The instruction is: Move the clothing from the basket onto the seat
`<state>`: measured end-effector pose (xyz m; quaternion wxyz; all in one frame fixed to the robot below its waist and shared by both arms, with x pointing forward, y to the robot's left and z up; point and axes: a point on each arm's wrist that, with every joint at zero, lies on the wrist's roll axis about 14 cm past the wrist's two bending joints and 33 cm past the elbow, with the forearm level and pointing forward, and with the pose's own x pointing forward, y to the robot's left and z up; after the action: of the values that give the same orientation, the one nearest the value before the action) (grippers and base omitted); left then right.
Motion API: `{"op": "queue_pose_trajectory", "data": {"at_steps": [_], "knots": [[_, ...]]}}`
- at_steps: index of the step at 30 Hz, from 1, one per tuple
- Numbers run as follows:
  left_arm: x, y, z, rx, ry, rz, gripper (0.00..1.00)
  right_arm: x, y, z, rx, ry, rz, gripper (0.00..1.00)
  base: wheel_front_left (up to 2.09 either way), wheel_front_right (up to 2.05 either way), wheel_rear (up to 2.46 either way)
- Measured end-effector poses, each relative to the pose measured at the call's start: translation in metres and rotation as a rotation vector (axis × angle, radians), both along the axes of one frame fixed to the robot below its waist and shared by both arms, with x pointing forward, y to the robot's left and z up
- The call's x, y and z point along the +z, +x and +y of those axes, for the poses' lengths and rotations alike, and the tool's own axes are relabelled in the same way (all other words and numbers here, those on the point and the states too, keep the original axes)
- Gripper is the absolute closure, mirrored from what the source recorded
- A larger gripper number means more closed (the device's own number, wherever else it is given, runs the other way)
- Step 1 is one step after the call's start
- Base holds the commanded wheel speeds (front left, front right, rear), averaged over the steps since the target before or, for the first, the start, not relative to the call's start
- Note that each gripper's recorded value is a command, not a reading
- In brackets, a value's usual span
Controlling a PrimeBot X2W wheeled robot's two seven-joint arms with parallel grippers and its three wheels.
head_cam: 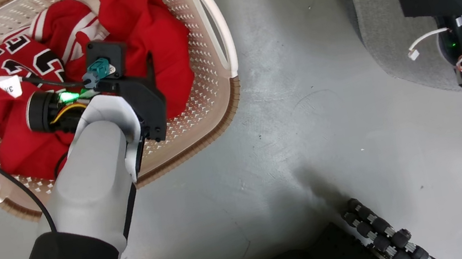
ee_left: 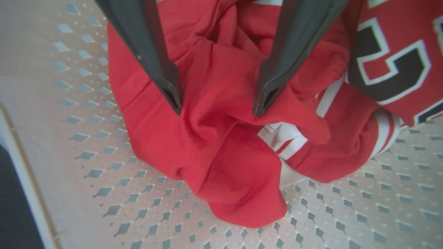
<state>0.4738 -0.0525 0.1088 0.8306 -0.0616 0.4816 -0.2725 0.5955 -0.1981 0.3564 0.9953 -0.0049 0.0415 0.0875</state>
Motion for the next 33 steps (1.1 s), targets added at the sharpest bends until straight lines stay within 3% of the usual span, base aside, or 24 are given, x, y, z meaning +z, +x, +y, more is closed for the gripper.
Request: {"op": "queue_pose_trajectory", "data": {"at_steps": [10,11,12,13,33], "knots": [[-0.025,-0.018,0.005,-0.080,0.115,0.078,0.00,-0.009,-0.007,-0.005,-0.026,0.011,0.024,0.00,0.00,0.00,0.00],[-0.027,-0.020,0.005,-0.094,0.124,0.080,0.13,-0.010,-0.008,-0.006,-0.031,0.012,0.028,0.00,0.00,0.00,0.00],[-0.028,-0.021,0.005,-0.103,0.130,0.078,0.66,-0.011,-0.010,-0.008,-0.037,0.010,0.032,0.00,0.00,0.00,0.00],[-0.028,-0.021,0.005,-0.103,0.130,0.078,1.00,-0.011,-0.010,-0.008,-0.037,0.010,0.032,0.00,0.00,0.00,0.00],[0.025,0.006,0.016,-0.013,0.053,-0.087,1.00,0.010,-0.020,-0.022,-0.079,0.016,0.038,0.00,0.00,0.00,0.00]]}}
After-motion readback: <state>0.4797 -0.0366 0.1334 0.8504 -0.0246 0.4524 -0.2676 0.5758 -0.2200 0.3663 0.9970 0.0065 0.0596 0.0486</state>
